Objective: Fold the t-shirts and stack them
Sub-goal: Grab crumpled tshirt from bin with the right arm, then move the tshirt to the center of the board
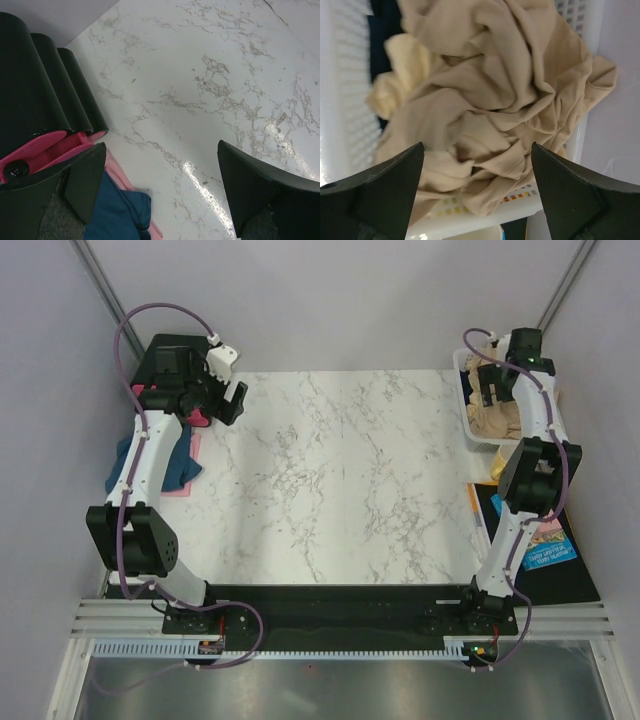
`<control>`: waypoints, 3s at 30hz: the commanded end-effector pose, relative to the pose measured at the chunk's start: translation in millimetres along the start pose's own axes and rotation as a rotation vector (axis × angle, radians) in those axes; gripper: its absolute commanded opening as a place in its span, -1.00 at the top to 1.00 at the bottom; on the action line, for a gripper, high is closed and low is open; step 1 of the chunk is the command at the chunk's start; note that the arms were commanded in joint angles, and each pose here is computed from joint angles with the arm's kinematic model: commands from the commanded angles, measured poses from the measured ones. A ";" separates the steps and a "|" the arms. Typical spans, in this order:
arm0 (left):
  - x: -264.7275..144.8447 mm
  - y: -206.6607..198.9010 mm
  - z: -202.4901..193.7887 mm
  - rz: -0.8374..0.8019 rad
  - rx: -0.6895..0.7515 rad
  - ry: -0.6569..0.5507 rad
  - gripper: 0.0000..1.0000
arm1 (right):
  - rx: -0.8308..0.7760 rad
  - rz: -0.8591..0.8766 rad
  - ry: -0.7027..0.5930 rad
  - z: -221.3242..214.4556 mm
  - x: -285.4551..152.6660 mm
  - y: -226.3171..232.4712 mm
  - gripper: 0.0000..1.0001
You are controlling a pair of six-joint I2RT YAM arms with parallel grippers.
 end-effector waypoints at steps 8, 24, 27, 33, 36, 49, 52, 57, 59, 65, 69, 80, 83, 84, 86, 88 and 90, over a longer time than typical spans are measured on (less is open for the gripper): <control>-16.2 -1.3 8.3 -0.006 0.044 0.026 -0.99 | 0.071 0.267 -0.017 0.4 29.5 -4.4 -0.71; -7.4 -5.2 4.9 -0.019 0.045 0.047 -0.99 | 0.016 0.411 0.017 -10.6 34.3 26.0 -0.16; -6.2 -8.5 6.4 -0.026 0.048 0.045 -0.99 | 0.009 0.340 0.014 -6.3 35.3 18.4 -0.11; -5.6 -14.0 7.4 -0.039 0.041 0.042 -0.99 | 0.003 0.223 0.019 -5.1 41.1 4.6 -0.47; -5.6 -16.4 9.7 -0.049 0.042 0.033 -0.99 | -0.001 0.201 0.029 -7.2 50.4 3.9 -0.31; -8.1 -27.7 17.4 -0.069 0.042 0.015 -0.99 | -0.034 0.104 -0.022 13.8 46.0 -12.7 1.00; -7.8 -30.1 19.9 -0.077 0.045 0.007 -0.99 | -0.045 -0.025 -0.154 52.1 -8.1 -39.4 1.00; -3.1 -36.4 21.2 -0.115 0.055 -0.003 -0.99 | -0.097 -0.246 -0.392 104.1 -89.6 -67.0 1.00; 0.7 -37.7 20.7 -0.130 0.067 -0.004 -0.99 | -0.126 -0.371 -0.474 120.5 -126.0 -81.9 1.00; 17.0 -44.5 27.6 -0.204 0.115 -0.038 -0.99 | -0.211 -0.567 -0.724 162.6 -206.4 -87.2 1.00; 29.6 -45.0 31.6 -0.220 0.135 -0.044 -0.99 | -0.308 -0.619 -0.885 180.9 -231.6 -78.1 1.00; 58.2 -44.8 36.2 -0.229 0.140 -0.054 -0.99 | -0.334 -0.569 -1.354 240.1 -312.6 -20.7 1.00; 65.5 -42.4 35.7 -0.209 0.135 -0.054 -0.99 | -0.372 -0.561 -1.432 254.9 -325.1 4.6 1.00; 67.6 -41.3 35.7 -0.203 0.136 -0.056 -0.99 | -0.389 -0.551 -1.449 258.1 -321.8 12.0 1.00; 71.3 -37.7 35.0 -0.173 0.142 -0.064 -0.99 | -0.419 -0.557 -1.546 262.6 -330.0 25.4 1.00; 72.1 -34.8 36.0 -0.145 0.147 -0.079 -0.99 | -0.434 -0.576 -1.616 266.6 -340.3 32.9 1.00; 76.1 -31.7 34.4 -0.109 0.155 -0.091 -0.99 | -0.454 -0.562 -1.686 274.3 -357.0 49.9 1.00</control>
Point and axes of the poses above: each gripper's point midway between its finger pads, its own x axis out along the fingers, its own y axis along the line the jaws close on, z = x × y, the point moved 6 cm from there along -x, back along the fingers, and after that the axes turned 2 degrees about -x, right-handed, at the moved point
